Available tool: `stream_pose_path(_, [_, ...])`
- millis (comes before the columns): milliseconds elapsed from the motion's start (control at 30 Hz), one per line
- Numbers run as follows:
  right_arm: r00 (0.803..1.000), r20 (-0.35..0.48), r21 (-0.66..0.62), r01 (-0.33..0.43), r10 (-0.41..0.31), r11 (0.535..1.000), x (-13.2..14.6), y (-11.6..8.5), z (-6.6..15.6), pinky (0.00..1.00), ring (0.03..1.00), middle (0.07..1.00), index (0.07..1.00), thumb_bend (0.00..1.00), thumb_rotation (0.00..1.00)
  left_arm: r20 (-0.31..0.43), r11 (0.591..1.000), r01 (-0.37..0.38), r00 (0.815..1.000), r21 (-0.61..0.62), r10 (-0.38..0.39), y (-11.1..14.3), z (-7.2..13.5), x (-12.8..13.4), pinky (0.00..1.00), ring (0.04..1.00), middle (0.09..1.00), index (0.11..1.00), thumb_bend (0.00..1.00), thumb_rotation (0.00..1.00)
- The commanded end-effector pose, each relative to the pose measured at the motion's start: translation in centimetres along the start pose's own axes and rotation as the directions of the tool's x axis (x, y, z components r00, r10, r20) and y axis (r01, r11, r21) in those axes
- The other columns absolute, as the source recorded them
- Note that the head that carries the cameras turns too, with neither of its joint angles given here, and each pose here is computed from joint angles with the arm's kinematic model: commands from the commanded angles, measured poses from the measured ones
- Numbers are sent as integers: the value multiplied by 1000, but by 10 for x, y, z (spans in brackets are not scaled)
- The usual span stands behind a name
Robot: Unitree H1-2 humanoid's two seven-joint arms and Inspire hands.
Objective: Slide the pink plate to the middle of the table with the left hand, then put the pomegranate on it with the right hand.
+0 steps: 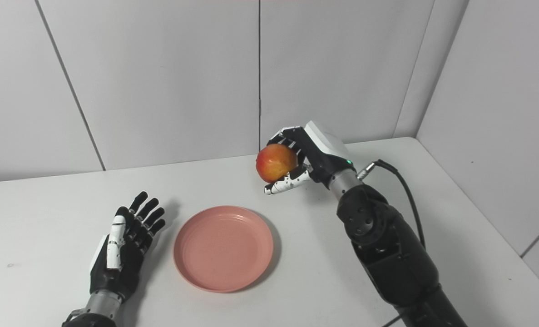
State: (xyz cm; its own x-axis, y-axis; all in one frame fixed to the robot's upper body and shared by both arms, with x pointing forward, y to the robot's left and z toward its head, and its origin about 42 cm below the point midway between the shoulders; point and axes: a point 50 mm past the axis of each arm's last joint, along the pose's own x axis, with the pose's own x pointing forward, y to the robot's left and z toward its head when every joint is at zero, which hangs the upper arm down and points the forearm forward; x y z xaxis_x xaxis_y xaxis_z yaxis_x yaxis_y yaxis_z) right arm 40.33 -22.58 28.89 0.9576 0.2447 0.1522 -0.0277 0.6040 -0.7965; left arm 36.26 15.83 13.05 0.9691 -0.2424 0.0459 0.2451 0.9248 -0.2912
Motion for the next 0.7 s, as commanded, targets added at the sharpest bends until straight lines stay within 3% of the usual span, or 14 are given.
stream_pose_path(0, [991,118,-18,63,-60,998,8,-19,28,424,483,532,488,515,129,-61,1000,-20,998,-3,20,-4,-11,-6,905,896,914,908,429,1000])
stream_pose_path(467, [976,218,36,-4,-3,999,10,32,57,439,477,514,486,517,130,-60,999,-35,998,0,35,-21,-13,-5,887,888,905,897,433,1000])
stream_pose_path(667, [972,233,52,-45,31,998,10,53,64,370,420,482,486,516,128,-55,999,-33,998,5,34,-26,-12,-3,884,890,905,901,434,1000])
